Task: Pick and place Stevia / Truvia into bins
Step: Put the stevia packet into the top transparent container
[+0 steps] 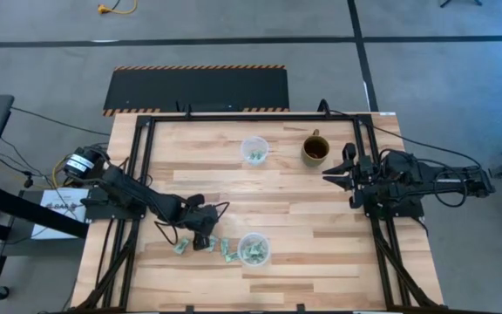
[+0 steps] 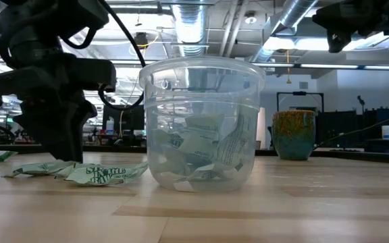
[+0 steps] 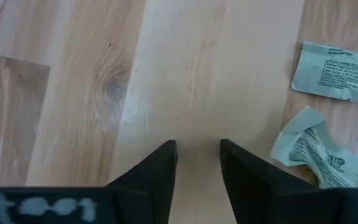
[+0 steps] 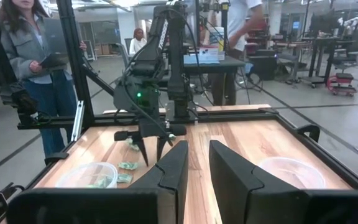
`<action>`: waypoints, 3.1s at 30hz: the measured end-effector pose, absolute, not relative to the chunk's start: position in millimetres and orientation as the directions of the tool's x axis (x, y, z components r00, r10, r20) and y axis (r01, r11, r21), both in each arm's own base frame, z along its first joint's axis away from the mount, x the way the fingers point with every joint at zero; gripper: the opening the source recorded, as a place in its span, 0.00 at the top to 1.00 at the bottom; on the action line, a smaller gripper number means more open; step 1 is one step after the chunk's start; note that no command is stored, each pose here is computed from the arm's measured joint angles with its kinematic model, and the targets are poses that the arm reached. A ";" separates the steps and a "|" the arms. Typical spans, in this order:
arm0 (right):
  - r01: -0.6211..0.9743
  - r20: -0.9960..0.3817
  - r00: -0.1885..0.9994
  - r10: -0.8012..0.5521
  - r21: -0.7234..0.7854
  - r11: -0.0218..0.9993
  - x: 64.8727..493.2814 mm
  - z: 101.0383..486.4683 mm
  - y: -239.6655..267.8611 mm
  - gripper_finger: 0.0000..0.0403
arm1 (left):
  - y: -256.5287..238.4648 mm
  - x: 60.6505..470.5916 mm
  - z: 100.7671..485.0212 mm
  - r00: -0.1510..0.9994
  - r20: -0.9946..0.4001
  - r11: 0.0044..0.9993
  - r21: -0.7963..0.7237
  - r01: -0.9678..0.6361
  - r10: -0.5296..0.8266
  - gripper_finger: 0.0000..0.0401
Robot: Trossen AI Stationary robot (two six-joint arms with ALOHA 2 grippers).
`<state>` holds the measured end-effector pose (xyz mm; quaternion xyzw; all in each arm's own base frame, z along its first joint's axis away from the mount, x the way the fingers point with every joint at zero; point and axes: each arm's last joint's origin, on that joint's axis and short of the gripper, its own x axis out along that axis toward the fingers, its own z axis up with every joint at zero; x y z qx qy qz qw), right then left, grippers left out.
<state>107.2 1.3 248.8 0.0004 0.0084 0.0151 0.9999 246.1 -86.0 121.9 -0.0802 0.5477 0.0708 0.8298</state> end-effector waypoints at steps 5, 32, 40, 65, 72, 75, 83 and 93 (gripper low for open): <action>-0.030 -0.017 0.999 0.030 0.001 1.000 107.2 248.8 1.2 0.85 | -86.4 245.7 125.0 0.392 -0.920 0.979 -0.097 -0.177 -0.021 0.73; -0.031 -0.016 0.999 0.031 0.001 1.000 107.2 249.0 1.3 0.85 | -127.1 238.6 169.0 0.624 -0.745 0.972 -0.184 0.144 -0.234 0.67; -0.030 -0.016 0.999 0.030 0.001 1.000 107.2 249.0 1.3 0.85 | -125.1 236.5 167.0 0.602 -0.770 0.977 -0.181 0.111 -0.211 0.52; -0.030 -0.015 0.999 0.030 0.001 1.000 107.1 249.1 1.3 0.85 | -142.1 261.5 130.5 0.394 -0.914 0.963 0.016 0.267 -0.094 0.50; -0.030 -0.016 0.999 0.030 0.001 1.000 107.1 249.1 1.2 0.85 | -143.9 266.7 132.6 0.334 -0.941 0.966 0.031 0.258 -0.059 0.50; -0.030 -0.016 0.999 0.030 0.001 1.000 107.2 249.0 1.3 0.85 | -144.3 267.5 134.9 0.317 -0.947 0.965 0.037 0.258 -0.049 0.50; -0.030 -0.016 0.999 0.030 0.001 1.000 107.2 249.0 1.3 0.85 | -141.5 263.5 133.6 0.276 -0.961 0.980 0.029 0.198 -0.027 0.53; -0.030 -0.015 0.999 0.030 0.001 1.000 107.1 249.1 1.3 0.85 | -140.8 262.4 133.2 0.271 -0.963 0.981 0.039 0.192 -0.015 0.84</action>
